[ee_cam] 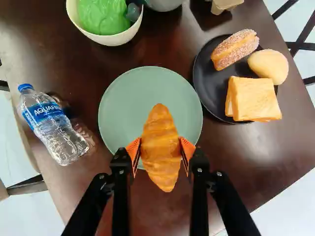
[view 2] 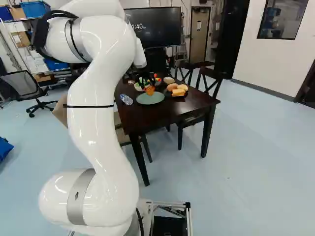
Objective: Move the croissant to the empty plate
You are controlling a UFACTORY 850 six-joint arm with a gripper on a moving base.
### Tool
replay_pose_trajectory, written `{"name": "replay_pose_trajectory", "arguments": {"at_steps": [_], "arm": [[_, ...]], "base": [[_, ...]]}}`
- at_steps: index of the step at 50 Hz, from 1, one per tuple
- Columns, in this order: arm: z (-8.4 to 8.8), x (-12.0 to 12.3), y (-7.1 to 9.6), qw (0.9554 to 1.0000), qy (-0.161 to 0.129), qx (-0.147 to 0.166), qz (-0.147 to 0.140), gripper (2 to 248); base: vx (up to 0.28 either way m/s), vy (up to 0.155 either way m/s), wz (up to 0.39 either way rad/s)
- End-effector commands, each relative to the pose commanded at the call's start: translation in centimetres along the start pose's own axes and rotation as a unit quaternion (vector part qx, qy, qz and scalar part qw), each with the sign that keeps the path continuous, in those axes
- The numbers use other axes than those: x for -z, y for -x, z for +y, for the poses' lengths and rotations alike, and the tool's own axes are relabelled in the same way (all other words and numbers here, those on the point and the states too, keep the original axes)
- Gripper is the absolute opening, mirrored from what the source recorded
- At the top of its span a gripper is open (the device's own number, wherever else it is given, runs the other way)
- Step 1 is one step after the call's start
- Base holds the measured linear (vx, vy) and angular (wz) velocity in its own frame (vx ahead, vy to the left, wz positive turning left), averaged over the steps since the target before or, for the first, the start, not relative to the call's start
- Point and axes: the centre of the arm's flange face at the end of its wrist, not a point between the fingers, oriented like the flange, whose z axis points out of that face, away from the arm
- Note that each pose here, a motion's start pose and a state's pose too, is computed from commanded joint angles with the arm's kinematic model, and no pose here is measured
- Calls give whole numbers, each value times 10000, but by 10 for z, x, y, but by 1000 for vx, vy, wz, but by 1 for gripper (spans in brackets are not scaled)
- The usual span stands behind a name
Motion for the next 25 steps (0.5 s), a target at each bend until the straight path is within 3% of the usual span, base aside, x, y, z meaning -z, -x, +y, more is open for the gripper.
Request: {"name": "replay_pose_trajectory", "arguments": {"at_steps": [25], "arm": [[0, 0, 0, 10000, 0, 0, 0, 126]], "base": [[14, 8, -7]]}}
